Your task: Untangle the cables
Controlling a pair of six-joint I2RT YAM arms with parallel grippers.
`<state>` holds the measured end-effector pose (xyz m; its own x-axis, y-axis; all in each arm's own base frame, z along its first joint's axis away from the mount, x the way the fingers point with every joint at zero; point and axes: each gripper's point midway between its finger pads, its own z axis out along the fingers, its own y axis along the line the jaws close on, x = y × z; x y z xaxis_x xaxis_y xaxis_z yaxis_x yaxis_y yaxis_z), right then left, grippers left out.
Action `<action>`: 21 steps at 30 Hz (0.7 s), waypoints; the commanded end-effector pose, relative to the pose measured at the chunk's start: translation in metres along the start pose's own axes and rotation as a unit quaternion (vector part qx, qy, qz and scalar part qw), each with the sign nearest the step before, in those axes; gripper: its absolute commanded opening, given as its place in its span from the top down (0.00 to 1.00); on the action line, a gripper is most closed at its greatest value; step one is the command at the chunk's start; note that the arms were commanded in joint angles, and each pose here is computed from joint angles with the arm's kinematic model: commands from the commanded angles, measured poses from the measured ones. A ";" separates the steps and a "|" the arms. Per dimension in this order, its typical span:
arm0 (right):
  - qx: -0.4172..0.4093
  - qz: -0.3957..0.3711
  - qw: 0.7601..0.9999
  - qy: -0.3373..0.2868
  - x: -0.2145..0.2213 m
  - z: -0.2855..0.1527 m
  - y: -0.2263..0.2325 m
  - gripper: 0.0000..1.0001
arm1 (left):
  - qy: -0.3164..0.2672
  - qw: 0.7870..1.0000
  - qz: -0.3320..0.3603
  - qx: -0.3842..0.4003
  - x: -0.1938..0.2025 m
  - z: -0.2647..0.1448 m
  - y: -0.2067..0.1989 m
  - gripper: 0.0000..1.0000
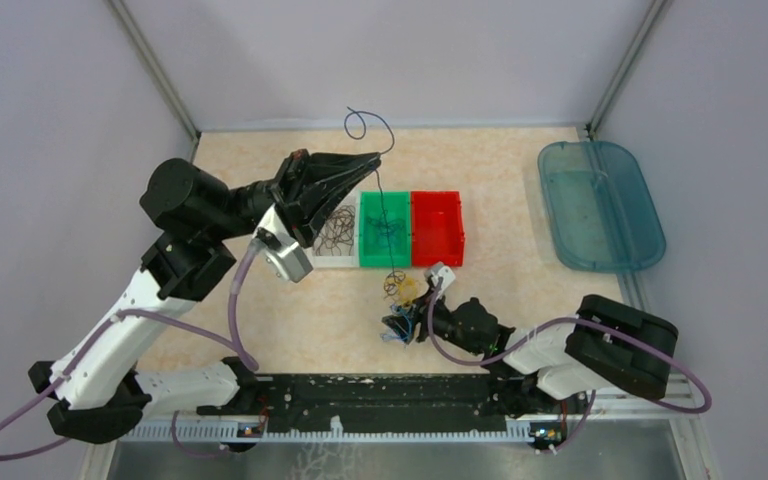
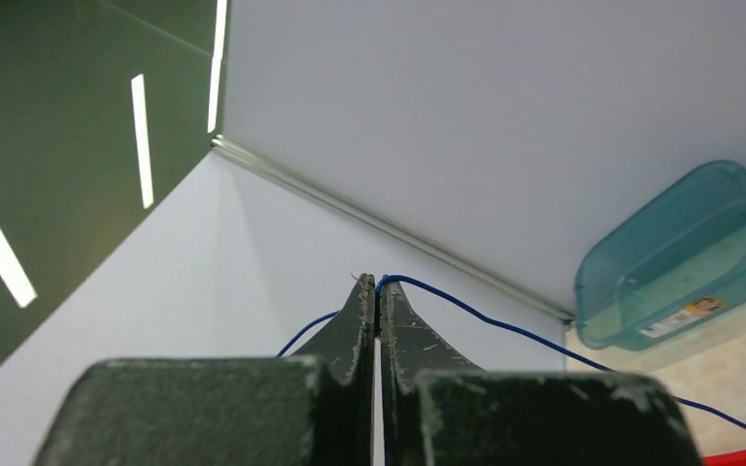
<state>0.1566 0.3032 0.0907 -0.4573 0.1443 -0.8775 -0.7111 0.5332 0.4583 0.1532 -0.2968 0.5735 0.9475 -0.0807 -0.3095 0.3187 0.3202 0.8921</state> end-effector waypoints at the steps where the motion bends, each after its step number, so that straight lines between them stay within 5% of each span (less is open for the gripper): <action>1: 0.022 -0.005 1.000 0.008 0.008 -0.008 -0.009 0.51 | -0.014 0.991 0.108 -0.083 -0.023 -0.006 0.051 1.00; 6: 0.063 -0.001 0.998 0.016 0.019 -0.018 -0.028 0.57 | 0.005 0.951 0.211 -0.225 -0.033 -0.022 0.111 1.00; 13: 0.116 -0.004 0.993 0.032 0.029 -0.027 -0.050 0.72 | 0.005 0.913 0.289 -0.287 -0.060 -0.034 0.152 1.00; 16: 0.128 -0.011 0.991 0.033 0.026 -0.028 -0.053 0.72 | 0.006 0.932 0.240 -0.270 -0.056 -0.029 0.153 1.00; 21: 0.097 -0.030 0.995 -0.005 -0.016 -0.029 -0.027 0.39 | 0.033 0.977 0.151 -0.147 -0.019 -0.020 0.081 1.00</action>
<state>0.1604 0.2500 0.0430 -0.4972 0.0476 -0.8663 -0.5798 0.7246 0.3726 0.1575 -0.2333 0.6916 0.9848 0.1724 0.0226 -0.1353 0.6785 0.7221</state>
